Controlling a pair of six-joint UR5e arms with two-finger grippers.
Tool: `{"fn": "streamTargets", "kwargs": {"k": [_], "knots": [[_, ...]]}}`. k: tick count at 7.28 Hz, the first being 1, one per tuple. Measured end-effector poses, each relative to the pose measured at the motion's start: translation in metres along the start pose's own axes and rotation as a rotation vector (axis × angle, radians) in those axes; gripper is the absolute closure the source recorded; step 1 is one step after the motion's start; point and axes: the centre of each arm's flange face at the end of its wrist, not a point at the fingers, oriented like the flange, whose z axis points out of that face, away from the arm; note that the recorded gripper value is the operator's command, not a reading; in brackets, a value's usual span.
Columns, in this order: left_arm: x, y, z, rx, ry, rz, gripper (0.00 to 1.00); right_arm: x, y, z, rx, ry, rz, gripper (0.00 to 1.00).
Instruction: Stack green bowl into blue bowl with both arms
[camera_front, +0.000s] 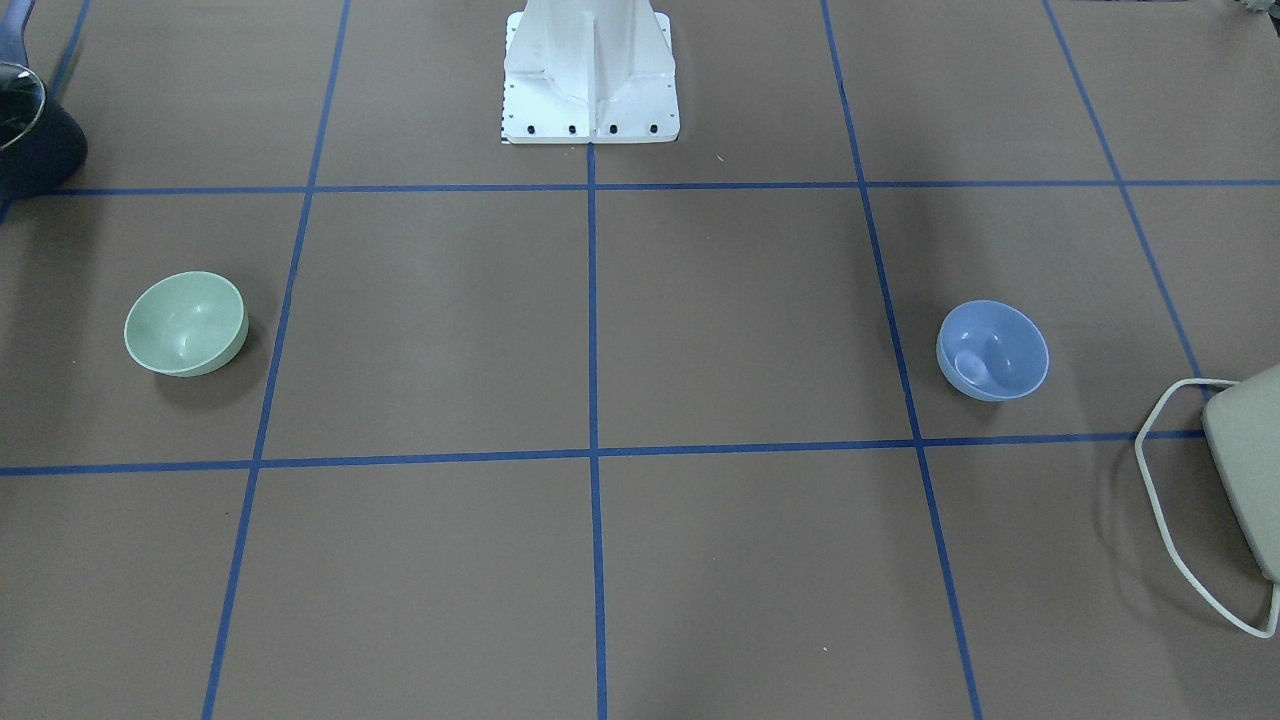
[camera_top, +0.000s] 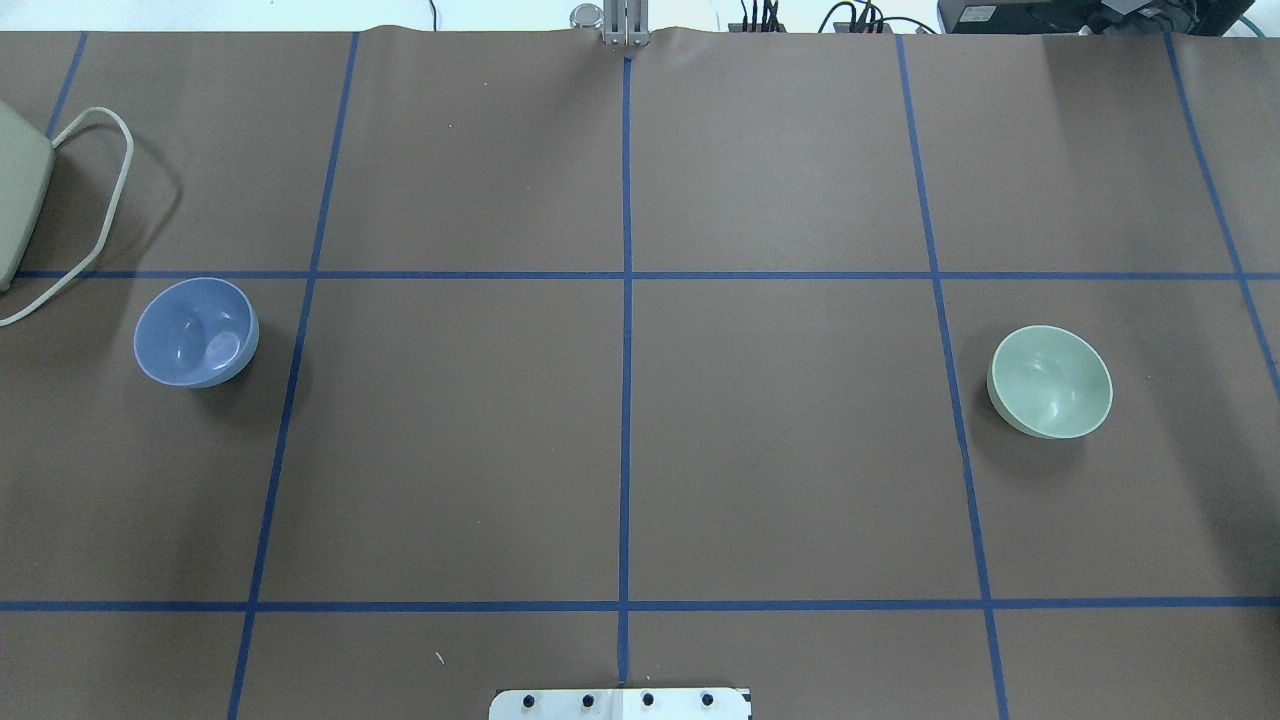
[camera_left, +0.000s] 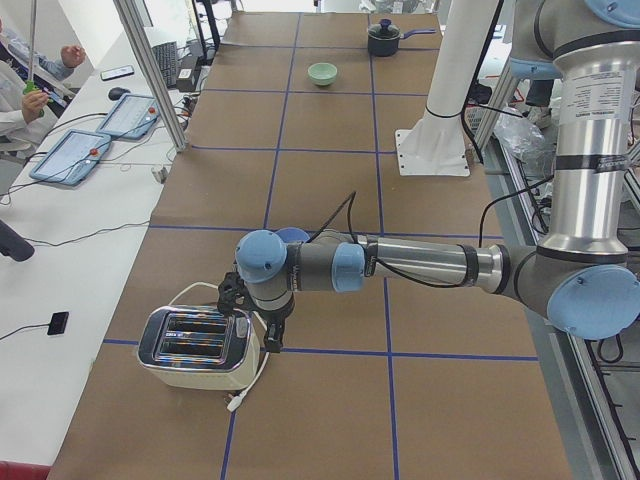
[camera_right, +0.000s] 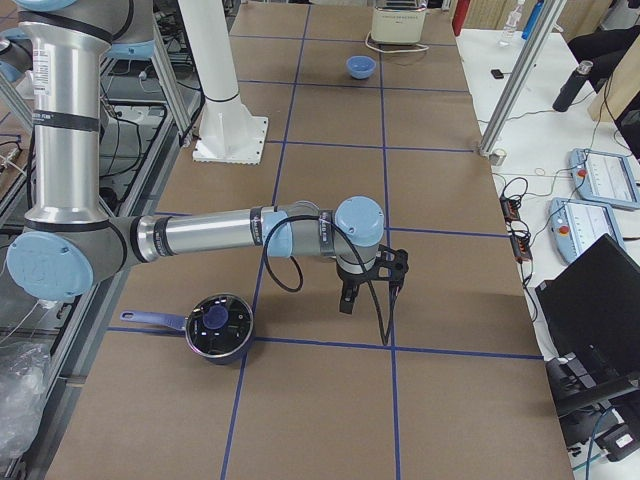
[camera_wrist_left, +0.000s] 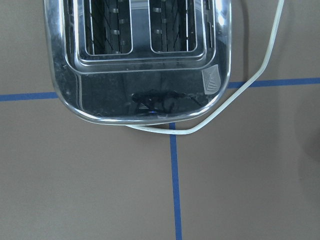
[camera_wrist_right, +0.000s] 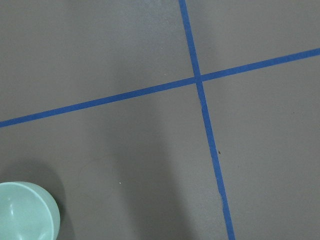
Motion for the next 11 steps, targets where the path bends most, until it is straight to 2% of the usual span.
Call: {"fn": "streamTargets", "kwargs": {"k": [2,4,7,9,11], "knots": [[0.006,-0.002,-0.005,0.009,0.001,0.009,0.00,-0.010,-0.006,-0.006,0.013,-0.005,-0.019,0.00],[0.022,-0.008,-0.012,0.024,0.043,0.014,0.00,-0.025,-0.015,-0.013,0.028,-0.011,-0.041,0.00],[0.084,-0.021,-0.030,0.056,0.093,-0.035,0.01,-0.068,-0.030,-0.020,0.041,-0.034,-0.118,0.00],[0.146,-0.047,-0.019,0.041,0.110,0.027,0.00,-0.114,-0.042,-0.016,0.033,-0.043,-0.199,0.00],[0.178,-0.073,-0.011,0.033,0.119,0.068,0.00,-0.140,-0.041,-0.002,0.010,-0.043,-0.245,0.00]]}}
